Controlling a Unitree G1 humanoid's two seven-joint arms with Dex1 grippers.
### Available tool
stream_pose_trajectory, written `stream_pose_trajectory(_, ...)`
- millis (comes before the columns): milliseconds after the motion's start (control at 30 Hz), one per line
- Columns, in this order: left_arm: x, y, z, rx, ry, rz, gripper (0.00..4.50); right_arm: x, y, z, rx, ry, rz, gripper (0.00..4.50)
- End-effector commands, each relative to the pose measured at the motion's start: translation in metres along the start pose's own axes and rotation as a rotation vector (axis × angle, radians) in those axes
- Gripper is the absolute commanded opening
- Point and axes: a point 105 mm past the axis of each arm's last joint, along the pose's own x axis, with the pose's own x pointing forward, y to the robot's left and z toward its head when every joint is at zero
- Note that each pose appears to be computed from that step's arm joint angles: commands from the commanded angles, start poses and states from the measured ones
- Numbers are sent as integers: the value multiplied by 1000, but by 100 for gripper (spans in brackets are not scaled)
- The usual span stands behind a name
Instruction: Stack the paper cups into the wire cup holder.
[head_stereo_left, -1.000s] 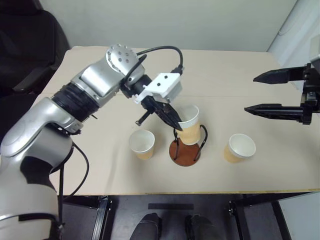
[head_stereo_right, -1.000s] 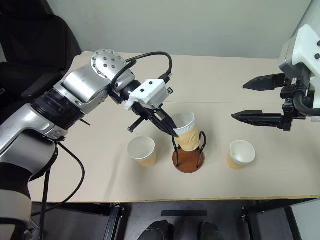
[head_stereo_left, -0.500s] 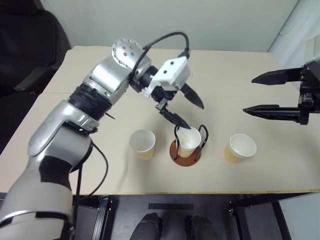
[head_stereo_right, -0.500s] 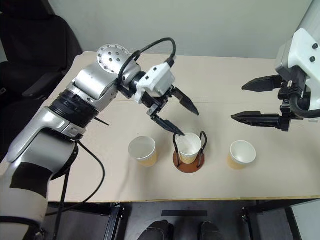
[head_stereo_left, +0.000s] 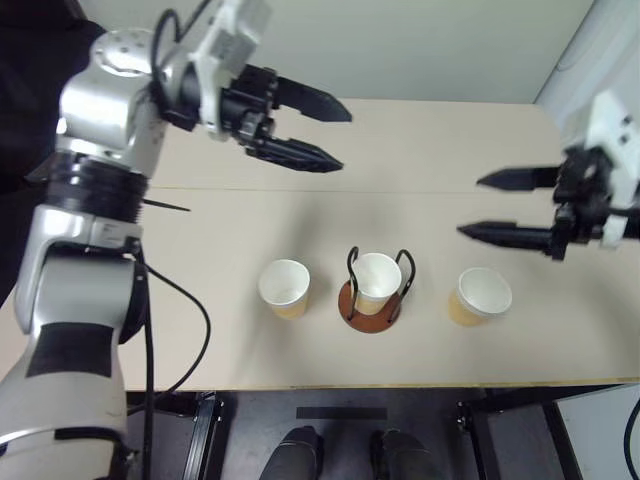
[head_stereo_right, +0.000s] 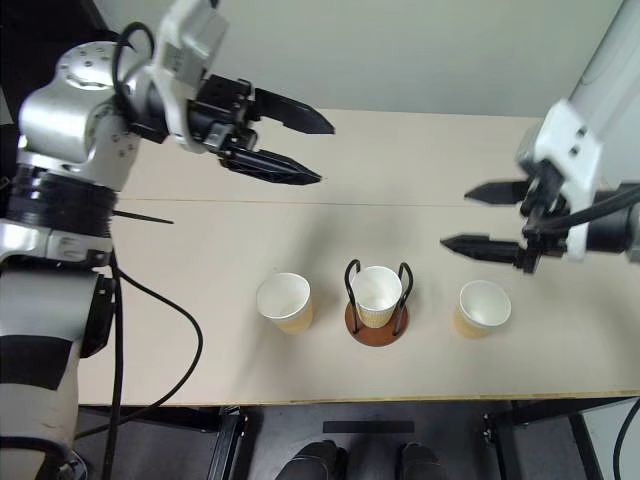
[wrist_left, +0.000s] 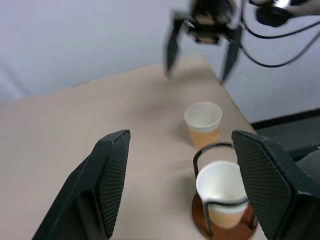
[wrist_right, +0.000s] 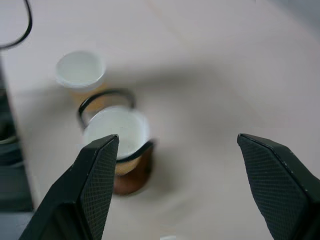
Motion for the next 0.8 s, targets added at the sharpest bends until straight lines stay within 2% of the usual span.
stream_pose_trajectory(33,-9,-11,18,38,-47,-19,347,-8,8,1,-18,8,14,386)
stream_pose_trajectory(167,-10,-19,15,3,-56,-31,347,-3,17,-18,-14,91,66,386)
stream_pose_trajectory(300,-9,-25,8,-26,-33,-44,347,-3,15,-23,0,95,63,386)
stream_pose_trajectory(467,-8,-29,-1,-33,-10,-39,347,4,23,-56,20,204,91,386)
stream_pose_trajectory(633,-6,-29,-4,-34,-7,-38,347,6,20,-89,-33,337,90,386)
stream_pose_trajectory(800,-5,-29,-6,-39,-3,-37,347,8,11,-101,-60,362,75,386)
